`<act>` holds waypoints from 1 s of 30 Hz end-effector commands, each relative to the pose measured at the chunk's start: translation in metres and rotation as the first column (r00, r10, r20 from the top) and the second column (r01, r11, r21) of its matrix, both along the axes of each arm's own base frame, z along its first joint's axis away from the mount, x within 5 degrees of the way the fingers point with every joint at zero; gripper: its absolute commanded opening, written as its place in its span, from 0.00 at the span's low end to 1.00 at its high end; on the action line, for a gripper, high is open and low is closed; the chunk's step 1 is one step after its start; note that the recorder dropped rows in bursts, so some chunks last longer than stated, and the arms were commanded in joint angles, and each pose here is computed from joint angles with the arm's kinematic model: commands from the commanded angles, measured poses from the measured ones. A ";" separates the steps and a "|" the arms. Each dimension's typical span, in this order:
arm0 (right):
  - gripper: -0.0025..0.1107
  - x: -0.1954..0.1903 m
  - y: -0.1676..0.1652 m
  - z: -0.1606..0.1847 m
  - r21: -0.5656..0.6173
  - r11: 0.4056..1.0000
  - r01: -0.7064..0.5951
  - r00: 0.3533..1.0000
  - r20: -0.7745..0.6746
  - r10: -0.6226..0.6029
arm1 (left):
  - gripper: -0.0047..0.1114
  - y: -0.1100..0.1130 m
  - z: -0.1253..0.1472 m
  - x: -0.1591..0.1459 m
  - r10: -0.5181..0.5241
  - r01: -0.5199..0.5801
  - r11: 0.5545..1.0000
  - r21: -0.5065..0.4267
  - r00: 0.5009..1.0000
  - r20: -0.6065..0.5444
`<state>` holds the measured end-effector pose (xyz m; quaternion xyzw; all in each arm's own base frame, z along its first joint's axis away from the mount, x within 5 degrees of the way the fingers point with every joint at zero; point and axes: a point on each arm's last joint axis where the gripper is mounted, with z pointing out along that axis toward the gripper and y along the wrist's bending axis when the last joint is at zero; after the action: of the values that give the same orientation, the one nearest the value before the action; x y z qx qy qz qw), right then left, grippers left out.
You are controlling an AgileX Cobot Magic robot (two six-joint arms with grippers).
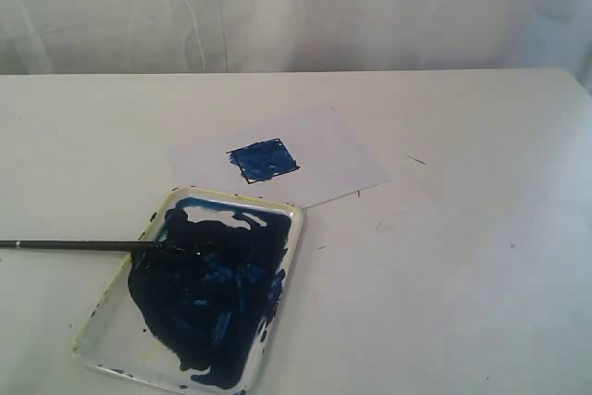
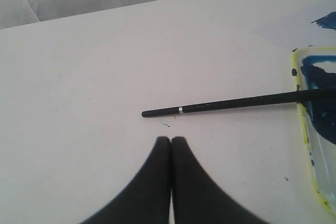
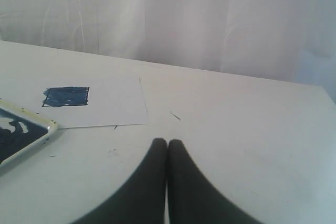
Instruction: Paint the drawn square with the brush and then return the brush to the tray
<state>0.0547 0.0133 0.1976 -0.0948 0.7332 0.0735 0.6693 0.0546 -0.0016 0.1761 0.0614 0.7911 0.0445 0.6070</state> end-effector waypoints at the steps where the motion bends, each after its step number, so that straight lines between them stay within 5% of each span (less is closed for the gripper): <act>1: 0.02 0.000 0.000 -0.001 0.006 1.000 0.008 1.000 0.001 -0.008 | 0.04 0.000 -0.002 0.000 -0.005 0.005 1.000 -0.002 1.000 -0.014; 19: 0.02 0.001 -0.010 0.000 0.008 0.983 0.183 0.983 0.007 -0.183 | 0.04 0.000 -0.003 -0.001 -0.005 0.005 1.000 -0.006 1.000 -0.018; 30: 0.02 0.001 -0.011 0.000 0.008 0.982 0.191 0.982 0.007 -0.191 | 0.04 0.000 -0.003 -0.001 -0.005 0.005 1.000 -0.006 1.000 -0.016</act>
<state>0.0563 0.0029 0.1972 -0.0259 0.7399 0.0117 0.6722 0.0542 -0.0018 0.1748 0.0624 0.7956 0.0433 0.6010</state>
